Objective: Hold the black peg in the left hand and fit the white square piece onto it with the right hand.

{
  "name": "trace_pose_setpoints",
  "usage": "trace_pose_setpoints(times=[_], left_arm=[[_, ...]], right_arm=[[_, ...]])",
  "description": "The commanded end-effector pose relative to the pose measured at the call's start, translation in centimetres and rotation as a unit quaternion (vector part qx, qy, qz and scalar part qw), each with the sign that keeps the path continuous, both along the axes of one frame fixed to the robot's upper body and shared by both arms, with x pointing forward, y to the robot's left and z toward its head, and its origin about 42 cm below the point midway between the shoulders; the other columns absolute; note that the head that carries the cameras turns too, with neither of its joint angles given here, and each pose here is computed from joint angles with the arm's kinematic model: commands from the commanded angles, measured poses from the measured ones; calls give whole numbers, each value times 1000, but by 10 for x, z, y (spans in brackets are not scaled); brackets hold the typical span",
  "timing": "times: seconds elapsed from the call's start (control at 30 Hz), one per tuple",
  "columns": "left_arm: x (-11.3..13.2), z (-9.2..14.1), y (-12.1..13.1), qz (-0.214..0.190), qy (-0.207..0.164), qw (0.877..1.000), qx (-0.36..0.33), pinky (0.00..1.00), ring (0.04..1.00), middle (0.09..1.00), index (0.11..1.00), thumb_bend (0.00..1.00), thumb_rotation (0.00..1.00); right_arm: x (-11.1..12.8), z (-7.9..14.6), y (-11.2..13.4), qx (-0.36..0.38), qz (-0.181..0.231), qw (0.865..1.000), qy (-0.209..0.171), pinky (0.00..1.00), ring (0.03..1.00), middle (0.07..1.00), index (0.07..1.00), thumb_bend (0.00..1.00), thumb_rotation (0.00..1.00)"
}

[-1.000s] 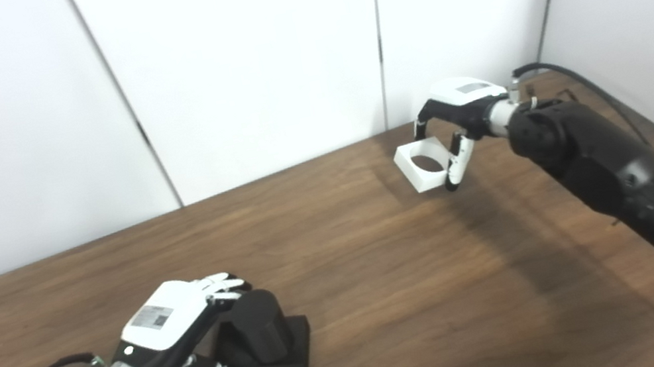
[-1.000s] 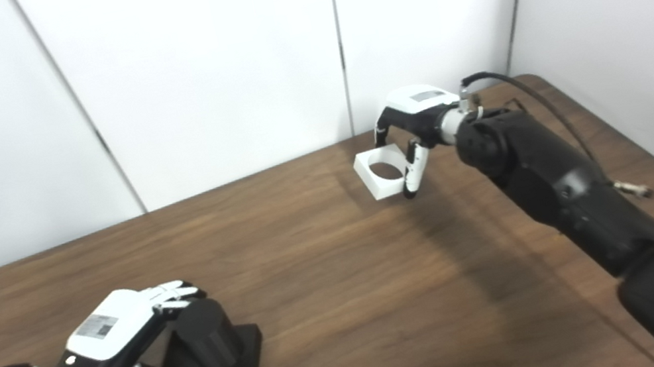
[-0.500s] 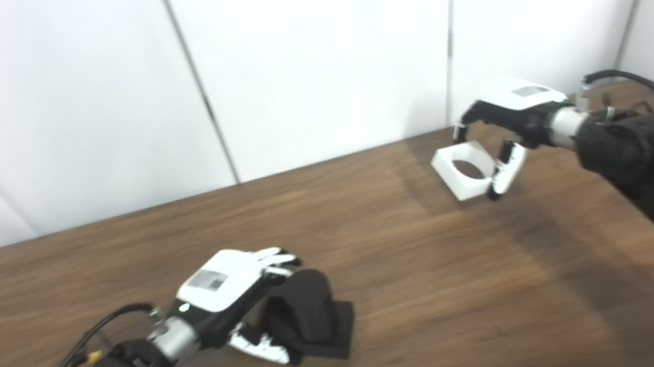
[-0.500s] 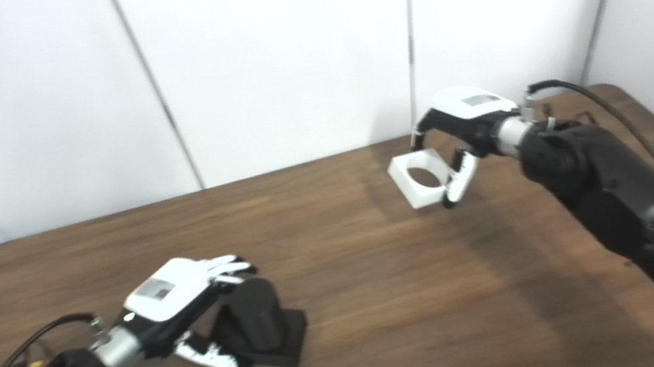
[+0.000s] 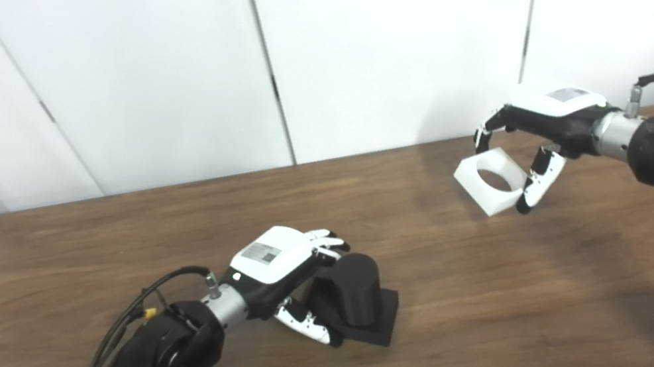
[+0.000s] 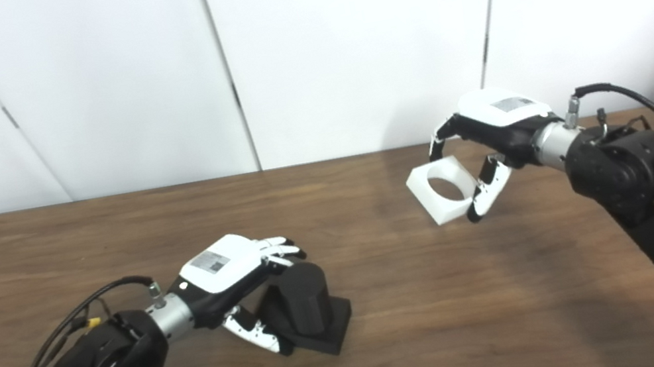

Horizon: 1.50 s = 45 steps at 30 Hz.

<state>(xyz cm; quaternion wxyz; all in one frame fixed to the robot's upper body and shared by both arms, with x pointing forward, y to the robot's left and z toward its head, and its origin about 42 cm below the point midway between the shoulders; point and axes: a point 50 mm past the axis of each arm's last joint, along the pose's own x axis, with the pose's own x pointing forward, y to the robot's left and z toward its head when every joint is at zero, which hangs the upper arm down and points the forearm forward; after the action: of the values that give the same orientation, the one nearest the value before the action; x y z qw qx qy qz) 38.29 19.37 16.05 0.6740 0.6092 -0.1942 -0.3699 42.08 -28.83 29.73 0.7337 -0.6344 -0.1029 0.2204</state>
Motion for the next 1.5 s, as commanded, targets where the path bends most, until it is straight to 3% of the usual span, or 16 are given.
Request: trace_pose_setpoints(times=[0.0,0.37,1.47], left_arm=[[-14,-30,-8,-10,42,996,73,835,934,890,492,523,73],[-13,-30,-5,-6,44,997,70,837,928,887,491,523,75],[-13,-30,-13,-5,46,996,73,845,933,895,492,523,75]], right_arm=[[3,38,12,2,35,998,-55,708,829,768,479,520,126],[-10,47,53,6,109,992,-66,707,826,763,478,521,130],[-30,42,146,26,217,975,-41,721,821,761,478,524,134]])
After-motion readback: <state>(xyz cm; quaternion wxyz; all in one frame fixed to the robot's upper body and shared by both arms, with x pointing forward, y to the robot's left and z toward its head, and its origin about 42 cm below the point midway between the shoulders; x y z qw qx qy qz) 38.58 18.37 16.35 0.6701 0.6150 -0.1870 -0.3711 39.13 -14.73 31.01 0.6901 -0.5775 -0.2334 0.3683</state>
